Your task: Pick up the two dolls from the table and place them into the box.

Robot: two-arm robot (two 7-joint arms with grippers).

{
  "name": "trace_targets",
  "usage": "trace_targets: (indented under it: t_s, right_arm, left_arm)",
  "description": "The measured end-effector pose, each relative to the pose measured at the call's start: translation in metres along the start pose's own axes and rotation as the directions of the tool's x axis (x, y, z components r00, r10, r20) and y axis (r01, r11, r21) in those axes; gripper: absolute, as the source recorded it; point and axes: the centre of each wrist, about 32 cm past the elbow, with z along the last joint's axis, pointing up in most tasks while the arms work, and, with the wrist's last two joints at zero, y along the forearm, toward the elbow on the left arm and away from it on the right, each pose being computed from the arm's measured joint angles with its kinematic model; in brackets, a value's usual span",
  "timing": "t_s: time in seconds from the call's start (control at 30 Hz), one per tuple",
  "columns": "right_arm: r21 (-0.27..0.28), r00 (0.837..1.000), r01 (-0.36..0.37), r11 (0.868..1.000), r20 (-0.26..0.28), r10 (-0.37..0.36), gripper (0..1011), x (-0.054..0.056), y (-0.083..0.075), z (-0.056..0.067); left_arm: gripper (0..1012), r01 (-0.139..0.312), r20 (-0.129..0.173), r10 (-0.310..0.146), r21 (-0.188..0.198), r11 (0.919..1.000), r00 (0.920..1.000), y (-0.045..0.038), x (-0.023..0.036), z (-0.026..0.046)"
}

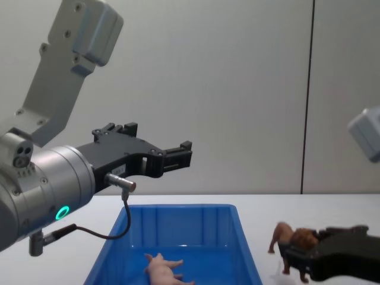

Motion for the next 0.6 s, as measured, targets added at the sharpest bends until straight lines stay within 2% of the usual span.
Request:
trace_targets:
  t_s: [0.1,0.33,0.6]
  right_arm:
    - [0.022,1.000,0.009,1.000,0.019,-0.009,436,-0.001,-0.001,0.003]
    - [0.119,0.996,0.016,0.993,0.087,-0.027,435,-0.004,-0.002,0.020]
    - [0.192,0.992,-0.039,0.981,0.126,0.014,435,-0.007,0.004,0.039]
  left_arm:
    - [1003,0.000,0.000,0.000,0.000,1.0000,1.0000,0.0000,0.0000,0.0000]
    - [1003,0.000,0.000,0.000,0.000,1.0000,1.0000,0.0000,0.0000,0.0000]
    - [1003,0.000,0.000,0.000,0.000,1.0000,1.0000,0.0000,0.0000,0.0000]
